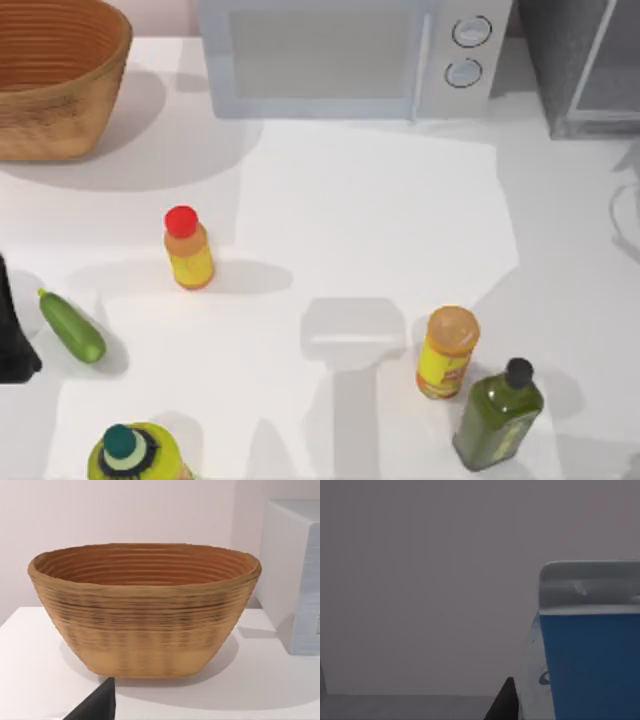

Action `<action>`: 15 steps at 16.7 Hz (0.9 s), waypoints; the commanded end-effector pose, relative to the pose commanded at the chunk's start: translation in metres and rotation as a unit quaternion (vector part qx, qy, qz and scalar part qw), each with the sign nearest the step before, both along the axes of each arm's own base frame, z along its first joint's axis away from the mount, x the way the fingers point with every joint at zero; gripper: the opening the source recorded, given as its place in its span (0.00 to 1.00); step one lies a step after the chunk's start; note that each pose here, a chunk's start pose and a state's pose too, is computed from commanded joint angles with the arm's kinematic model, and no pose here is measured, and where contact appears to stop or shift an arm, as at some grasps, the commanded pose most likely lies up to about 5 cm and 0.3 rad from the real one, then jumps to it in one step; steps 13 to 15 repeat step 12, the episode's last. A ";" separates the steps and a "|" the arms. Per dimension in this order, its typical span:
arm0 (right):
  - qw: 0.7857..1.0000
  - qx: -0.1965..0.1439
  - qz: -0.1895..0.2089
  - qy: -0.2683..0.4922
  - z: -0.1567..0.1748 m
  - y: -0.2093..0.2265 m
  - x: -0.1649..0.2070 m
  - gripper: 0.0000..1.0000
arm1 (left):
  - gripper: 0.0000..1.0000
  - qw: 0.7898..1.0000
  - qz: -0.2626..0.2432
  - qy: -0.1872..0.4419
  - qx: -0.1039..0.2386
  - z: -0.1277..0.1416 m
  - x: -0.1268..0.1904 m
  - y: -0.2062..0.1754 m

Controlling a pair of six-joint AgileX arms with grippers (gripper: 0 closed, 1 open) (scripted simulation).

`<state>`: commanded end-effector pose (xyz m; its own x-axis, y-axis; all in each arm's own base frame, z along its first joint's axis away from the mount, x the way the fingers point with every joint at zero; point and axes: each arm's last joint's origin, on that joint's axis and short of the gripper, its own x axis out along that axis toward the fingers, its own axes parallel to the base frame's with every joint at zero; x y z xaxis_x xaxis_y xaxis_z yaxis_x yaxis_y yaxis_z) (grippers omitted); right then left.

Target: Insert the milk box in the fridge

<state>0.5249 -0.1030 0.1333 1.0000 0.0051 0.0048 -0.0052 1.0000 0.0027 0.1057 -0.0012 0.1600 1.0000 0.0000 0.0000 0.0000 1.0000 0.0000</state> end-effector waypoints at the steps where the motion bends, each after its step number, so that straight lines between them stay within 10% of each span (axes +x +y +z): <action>1: 1.000 0.000 0.000 0.000 0.000 0.000 0.000 0.60 | 1.00 1.000 0.000 0.000 0.000 0.000 0.000 0.000; 6: 1.000 0.000 0.000 0.000 0.000 0.000 0.000 0.98 | 1.00 1.000 0.000 0.000 0.000 0.000 0.000 0.000; 15: 1.000 0.000 0.000 0.000 0.000 0.000 0.000 1.00 | 1.00 1.000 0.000 0.000 0.000 0.000 0.000 0.000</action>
